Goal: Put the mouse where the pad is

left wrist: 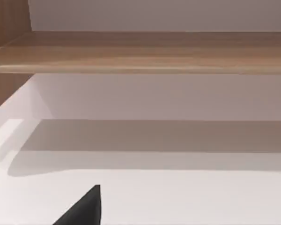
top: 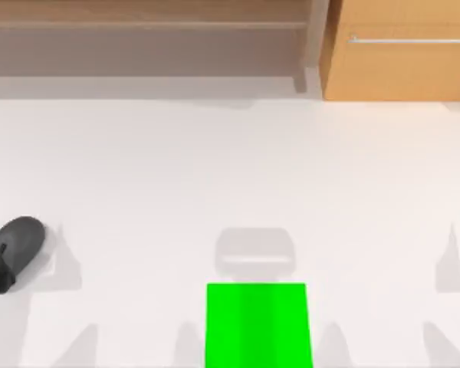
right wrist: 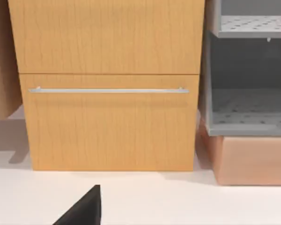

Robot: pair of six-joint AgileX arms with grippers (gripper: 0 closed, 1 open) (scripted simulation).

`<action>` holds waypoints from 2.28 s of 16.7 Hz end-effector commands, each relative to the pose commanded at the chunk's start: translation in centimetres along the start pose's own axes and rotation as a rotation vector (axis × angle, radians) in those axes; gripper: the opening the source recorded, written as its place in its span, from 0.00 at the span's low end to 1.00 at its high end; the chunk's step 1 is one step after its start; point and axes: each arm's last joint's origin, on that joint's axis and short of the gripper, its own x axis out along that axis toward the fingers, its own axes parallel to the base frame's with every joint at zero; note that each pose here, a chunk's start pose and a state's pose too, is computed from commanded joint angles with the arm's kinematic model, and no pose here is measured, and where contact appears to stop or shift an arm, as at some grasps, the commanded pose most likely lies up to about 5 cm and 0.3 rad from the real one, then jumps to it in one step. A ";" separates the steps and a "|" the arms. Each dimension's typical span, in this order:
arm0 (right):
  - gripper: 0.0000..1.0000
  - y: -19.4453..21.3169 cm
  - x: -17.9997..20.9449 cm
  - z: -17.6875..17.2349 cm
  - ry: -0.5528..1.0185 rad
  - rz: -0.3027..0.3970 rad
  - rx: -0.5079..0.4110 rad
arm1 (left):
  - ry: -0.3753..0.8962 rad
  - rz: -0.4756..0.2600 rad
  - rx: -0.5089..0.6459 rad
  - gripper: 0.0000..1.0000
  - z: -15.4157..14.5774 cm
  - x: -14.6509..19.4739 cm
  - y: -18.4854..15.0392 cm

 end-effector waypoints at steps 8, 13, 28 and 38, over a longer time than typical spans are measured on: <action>1.00 0.0 0.0 0.0 0.000 0.000 0.000 | 0.187 -0.001 0.069 1.00 3.3 0.6 0.1; 1.00 0.0 0.0 0.0 0.000 0.000 0.000 | 0.606 -0.056 0.176 1.00 6.5 4.8 0.1; 1.00 0.0 0.0 0.0 0.000 0.000 0.000 | 1.541 -0.359 0.357 1.00 3.3 21.0 0.1; 1.00 0.0 0.0 0.0 0.000 0.000 0.000 | 1.546 -0.362 0.358 1.00 0.1 21.4 0.1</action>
